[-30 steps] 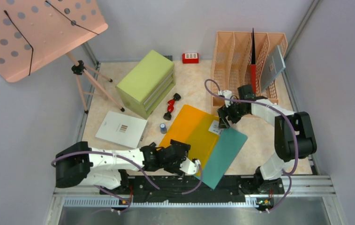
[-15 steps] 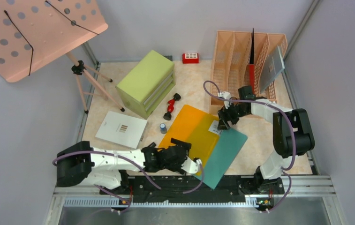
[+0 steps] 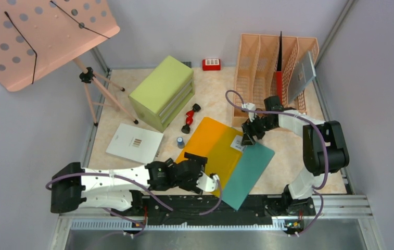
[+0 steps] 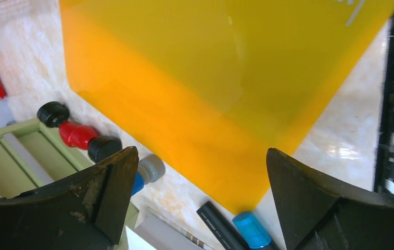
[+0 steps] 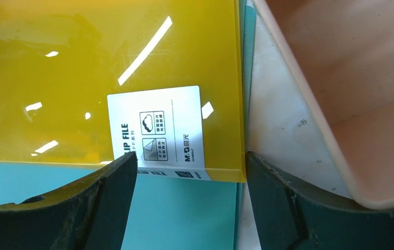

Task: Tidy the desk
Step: Pick up the folder from the center of the board.

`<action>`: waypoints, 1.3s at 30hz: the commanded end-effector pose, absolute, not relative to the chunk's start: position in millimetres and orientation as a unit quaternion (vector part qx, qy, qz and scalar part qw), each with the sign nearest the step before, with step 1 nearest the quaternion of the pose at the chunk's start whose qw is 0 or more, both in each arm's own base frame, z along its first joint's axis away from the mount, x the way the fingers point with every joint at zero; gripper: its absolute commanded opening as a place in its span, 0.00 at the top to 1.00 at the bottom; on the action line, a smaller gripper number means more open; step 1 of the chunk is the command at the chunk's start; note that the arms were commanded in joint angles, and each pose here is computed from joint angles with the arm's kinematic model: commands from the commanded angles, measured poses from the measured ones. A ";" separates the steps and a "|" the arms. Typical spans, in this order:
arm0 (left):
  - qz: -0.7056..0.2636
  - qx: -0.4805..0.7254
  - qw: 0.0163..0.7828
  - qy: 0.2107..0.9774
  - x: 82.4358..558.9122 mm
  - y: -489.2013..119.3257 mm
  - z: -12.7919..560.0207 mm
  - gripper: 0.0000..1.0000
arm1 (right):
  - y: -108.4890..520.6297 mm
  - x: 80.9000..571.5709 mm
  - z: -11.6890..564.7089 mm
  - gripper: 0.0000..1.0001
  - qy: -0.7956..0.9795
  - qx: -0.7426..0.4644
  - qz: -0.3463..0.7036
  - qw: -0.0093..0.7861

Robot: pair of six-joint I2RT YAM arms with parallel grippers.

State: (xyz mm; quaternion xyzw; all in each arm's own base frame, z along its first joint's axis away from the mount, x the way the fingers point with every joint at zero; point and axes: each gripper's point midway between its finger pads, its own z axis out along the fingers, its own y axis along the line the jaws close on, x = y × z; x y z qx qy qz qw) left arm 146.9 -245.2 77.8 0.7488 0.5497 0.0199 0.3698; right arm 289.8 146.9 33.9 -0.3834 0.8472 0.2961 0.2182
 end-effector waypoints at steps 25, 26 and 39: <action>-0.035 0.778 0.342 0.525 121.5 -270.3 32.6 0.02 | 166.3 292.5 70.5 0.30 0.828 -0.369 0.345 0.243; -0.033 0.776 0.344 0.528 122.5 -270.8 31.8 0.02 | 167.5 291.0 74.5 0.32 0.825 -0.370 0.350 0.243; -0.039 0.758 0.365 0.539 126.8 -281.5 35.6 0.02 | 168.6 265.3 127.9 0.48 0.798 -0.401 0.364 0.263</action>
